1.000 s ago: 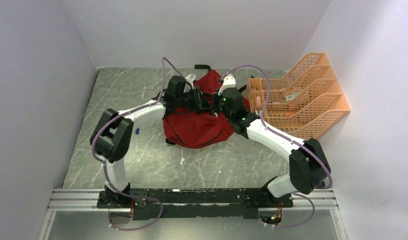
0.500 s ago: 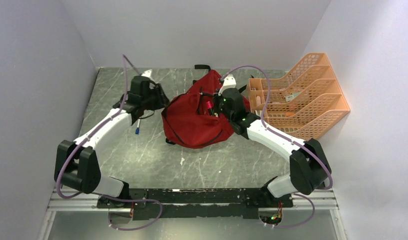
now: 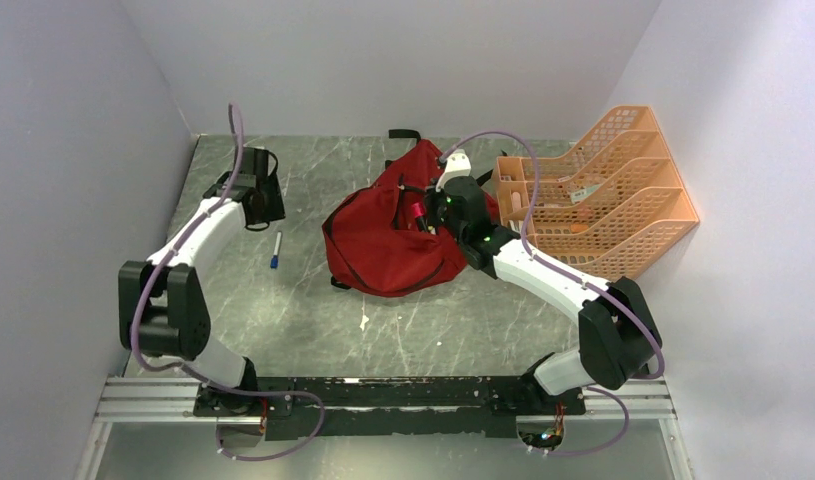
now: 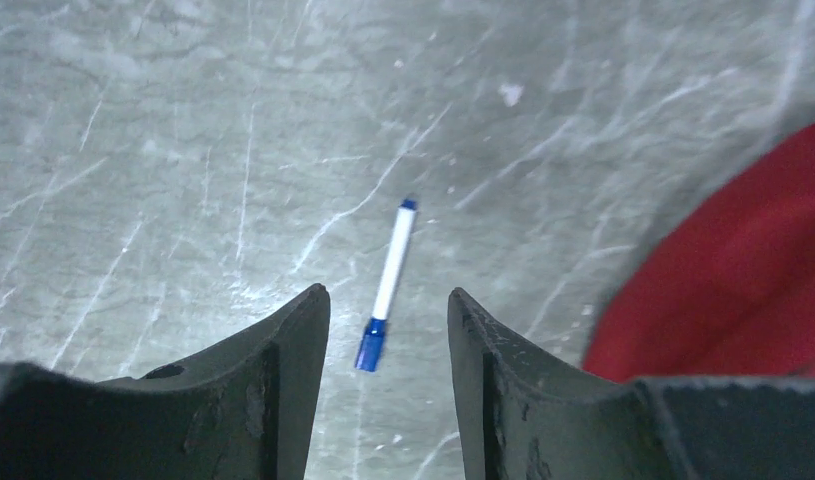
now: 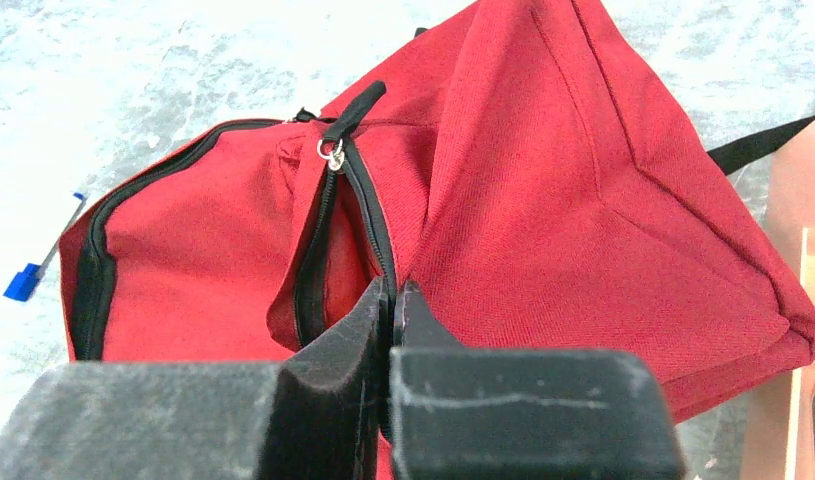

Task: Pack the student bag
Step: Pick up the stationery from the center of the board.

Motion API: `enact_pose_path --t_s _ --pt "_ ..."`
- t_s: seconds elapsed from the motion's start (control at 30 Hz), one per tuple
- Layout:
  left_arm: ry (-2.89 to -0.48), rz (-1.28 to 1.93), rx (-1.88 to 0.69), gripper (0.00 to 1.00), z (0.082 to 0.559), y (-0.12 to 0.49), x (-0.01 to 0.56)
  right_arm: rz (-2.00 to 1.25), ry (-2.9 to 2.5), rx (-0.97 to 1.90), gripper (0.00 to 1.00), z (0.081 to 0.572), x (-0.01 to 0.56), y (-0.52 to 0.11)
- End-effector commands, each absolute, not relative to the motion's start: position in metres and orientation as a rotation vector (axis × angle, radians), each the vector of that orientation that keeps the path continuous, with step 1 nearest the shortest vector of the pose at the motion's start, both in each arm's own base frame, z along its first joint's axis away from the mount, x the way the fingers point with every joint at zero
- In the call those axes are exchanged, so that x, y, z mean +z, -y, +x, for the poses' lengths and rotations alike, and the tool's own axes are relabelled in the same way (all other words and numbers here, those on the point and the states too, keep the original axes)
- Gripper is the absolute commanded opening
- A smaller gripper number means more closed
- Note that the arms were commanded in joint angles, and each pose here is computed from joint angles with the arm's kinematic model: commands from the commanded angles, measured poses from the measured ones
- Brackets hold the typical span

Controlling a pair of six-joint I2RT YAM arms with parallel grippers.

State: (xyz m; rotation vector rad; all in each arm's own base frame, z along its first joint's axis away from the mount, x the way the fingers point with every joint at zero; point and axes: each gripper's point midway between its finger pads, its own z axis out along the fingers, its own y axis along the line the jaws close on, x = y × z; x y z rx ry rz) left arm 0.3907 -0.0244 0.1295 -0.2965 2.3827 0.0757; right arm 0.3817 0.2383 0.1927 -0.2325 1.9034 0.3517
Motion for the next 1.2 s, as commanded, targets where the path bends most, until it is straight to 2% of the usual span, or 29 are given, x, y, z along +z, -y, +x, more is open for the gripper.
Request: enact_pose_path --t_s 0.0,0.47,0.73,1.17 --pt "-2.511 -0.24 0.194 0.52 0.376 0.0 0.096 -0.248 -1.858 0.395 0.0 0.379 0.205 -0.247" --pt "-2.677 -0.221 -0.023 0.48 0.376 0.015 0.038 -0.254 -1.861 0.374 0.0 0.381 0.202 -0.245" --pt "-2.726 -0.257 -0.066 0.36 0.375 0.011 0.023 -0.251 -1.859 0.38 0.0 0.381 0.203 -0.246" --pt "-2.776 -0.241 -0.069 0.3 0.372 0.012 0.01 -0.255 -1.862 0.389 0.0 0.381 0.201 -0.248"
